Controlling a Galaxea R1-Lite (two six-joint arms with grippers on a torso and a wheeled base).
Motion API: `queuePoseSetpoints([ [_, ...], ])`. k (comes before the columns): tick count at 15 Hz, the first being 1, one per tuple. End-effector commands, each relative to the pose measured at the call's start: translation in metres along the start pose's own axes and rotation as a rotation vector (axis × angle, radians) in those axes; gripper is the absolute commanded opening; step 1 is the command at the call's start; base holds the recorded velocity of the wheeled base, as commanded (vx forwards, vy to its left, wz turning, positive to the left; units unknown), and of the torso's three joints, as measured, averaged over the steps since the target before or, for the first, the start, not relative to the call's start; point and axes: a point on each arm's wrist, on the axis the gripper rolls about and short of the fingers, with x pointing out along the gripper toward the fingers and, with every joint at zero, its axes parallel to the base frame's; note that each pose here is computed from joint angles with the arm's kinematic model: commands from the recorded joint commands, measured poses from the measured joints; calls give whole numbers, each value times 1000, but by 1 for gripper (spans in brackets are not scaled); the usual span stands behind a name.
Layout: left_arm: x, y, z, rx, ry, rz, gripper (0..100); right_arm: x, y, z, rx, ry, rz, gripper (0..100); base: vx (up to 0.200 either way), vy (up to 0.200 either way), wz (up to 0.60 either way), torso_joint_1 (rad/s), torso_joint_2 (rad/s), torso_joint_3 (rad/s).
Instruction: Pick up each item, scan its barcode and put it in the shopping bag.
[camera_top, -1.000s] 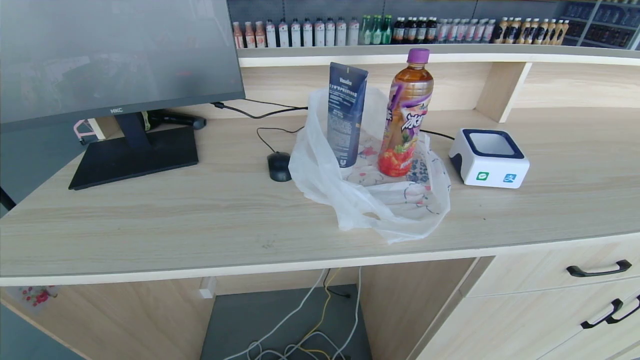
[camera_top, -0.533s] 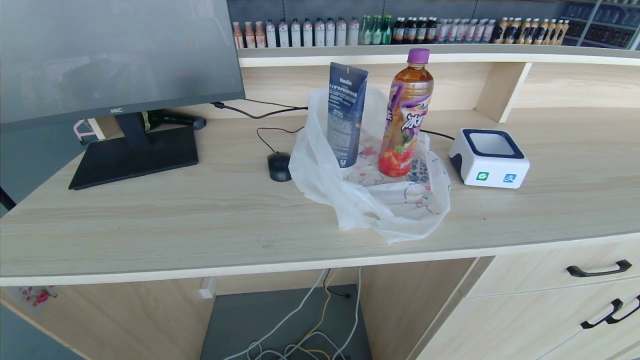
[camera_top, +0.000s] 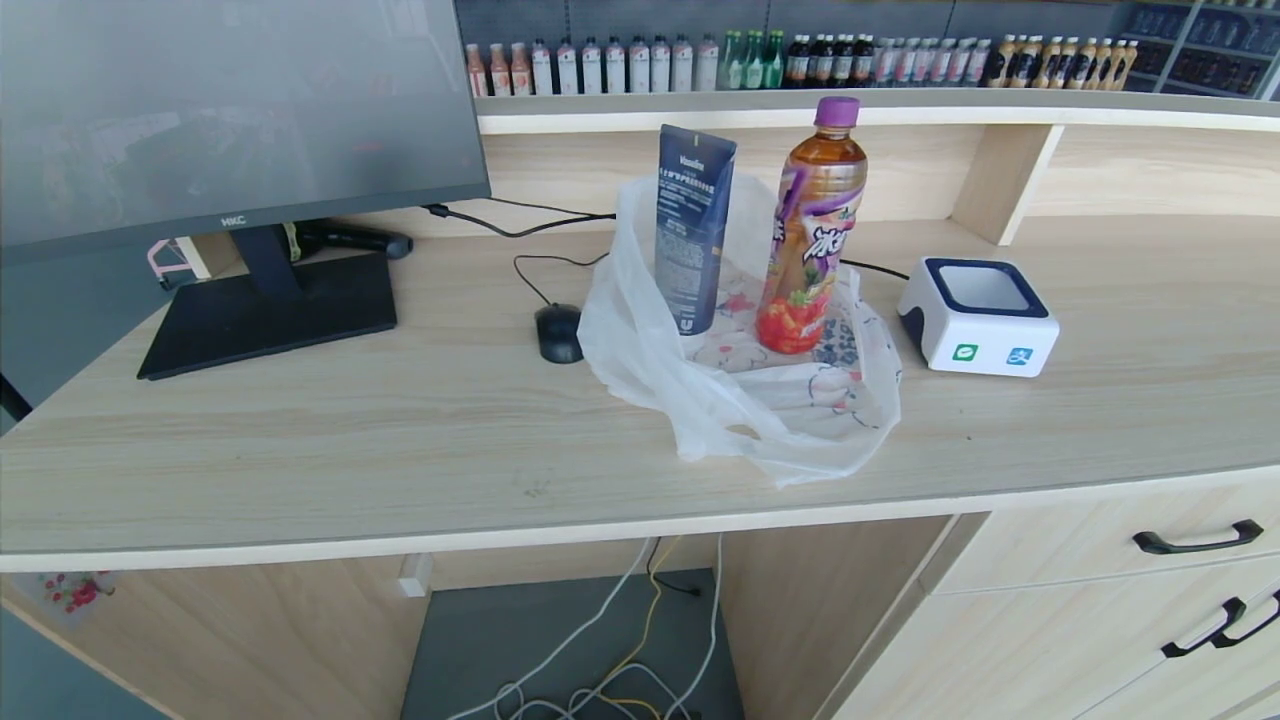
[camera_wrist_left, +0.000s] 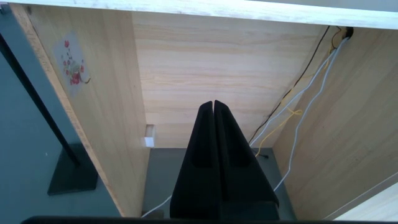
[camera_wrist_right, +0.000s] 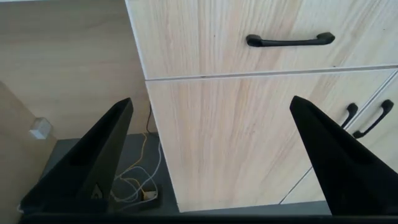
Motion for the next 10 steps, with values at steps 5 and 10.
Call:
queuePoseSetpoints([
  [5,0,0,0,5,0,0,0,0,0,0,-1,-7,0,100,-80,0,0,4,1,1],
  [10,0,0,0,-1,0,0,0,0,0,0,1,-7,0,100,0,-160,0,5,2,3],
])
